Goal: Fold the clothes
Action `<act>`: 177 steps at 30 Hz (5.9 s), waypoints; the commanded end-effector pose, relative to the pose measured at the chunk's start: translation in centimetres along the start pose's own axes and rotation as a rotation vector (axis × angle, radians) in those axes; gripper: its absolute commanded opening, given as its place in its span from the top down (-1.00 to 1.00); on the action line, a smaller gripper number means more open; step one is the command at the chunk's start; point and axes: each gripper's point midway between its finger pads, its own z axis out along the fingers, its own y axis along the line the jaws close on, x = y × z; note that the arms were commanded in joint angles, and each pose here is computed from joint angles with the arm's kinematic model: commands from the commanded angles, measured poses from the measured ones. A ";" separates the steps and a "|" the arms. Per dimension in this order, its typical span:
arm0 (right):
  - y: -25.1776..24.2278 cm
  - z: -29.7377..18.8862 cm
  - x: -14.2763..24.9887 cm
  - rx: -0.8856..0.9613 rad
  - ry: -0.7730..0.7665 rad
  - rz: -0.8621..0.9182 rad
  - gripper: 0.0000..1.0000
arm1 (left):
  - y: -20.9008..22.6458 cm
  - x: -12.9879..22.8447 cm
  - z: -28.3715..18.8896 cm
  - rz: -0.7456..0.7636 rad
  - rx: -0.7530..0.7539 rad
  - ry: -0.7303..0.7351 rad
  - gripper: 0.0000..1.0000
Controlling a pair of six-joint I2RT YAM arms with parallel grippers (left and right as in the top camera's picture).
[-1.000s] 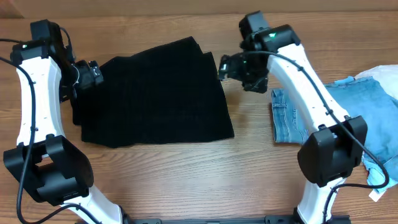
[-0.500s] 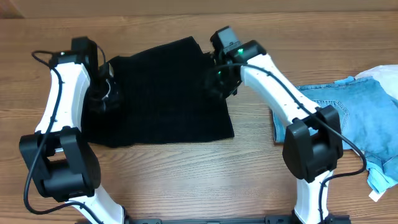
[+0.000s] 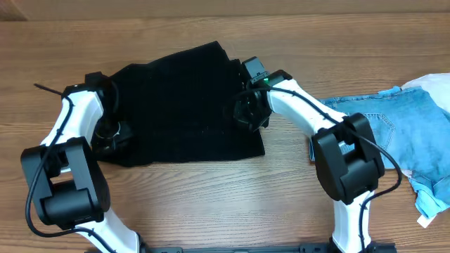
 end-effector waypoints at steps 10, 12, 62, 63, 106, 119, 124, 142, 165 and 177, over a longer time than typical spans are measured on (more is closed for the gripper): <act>-3.9 2.1 -1.7 0.167 -0.068 0.079 0.73 | 8.8 -1.2 0.9 -0.311 -0.167 -0.012 0.62; -4.7 2.4 -1.8 0.179 -0.062 0.094 0.74 | 9.9 -1.3 1.1 -0.349 -0.163 -0.010 0.61; 1.2 -14.8 -7.7 0.029 -0.355 -0.027 -0.76 | 0.1 -8.9 -9.8 -0.038 0.108 -0.118 0.20; 3.4 -15.7 -8.3 -0.061 -0.377 -0.096 -0.86 | -0.7 -9.0 -10.5 -0.022 0.117 -0.144 -0.67; 17.4 -13.4 -16.1 -0.605 -0.509 -0.328 0.92 | -1.9 -8.0 -10.6 0.017 0.129 -0.121 -1.00; 12.3 -4.3 -20.3 -0.394 -0.541 -0.144 0.61 | -1.7 -8.6 -10.6 0.014 0.109 -0.148 -0.98; 7.7 -4.5 -20.0 -0.221 -0.493 -0.097 -1.00 | -1.7 -8.6 -10.6 0.014 0.109 -0.148 -0.99; -0.9 -10.9 -2.4 0.169 0.040 -0.051 -0.98 | -2.8 -10.1 -5.9 0.103 0.095 -0.078 -0.83; -3.4 0.4 0.7 0.080 0.155 0.002 0.92 | 1.9 -13.5 -3.6 -0.088 0.082 -0.156 0.92; -12.0 -4.7 2.0 0.584 0.016 0.328 0.93 | 7.3 -12.9 -2.7 -0.265 0.040 -0.103 0.92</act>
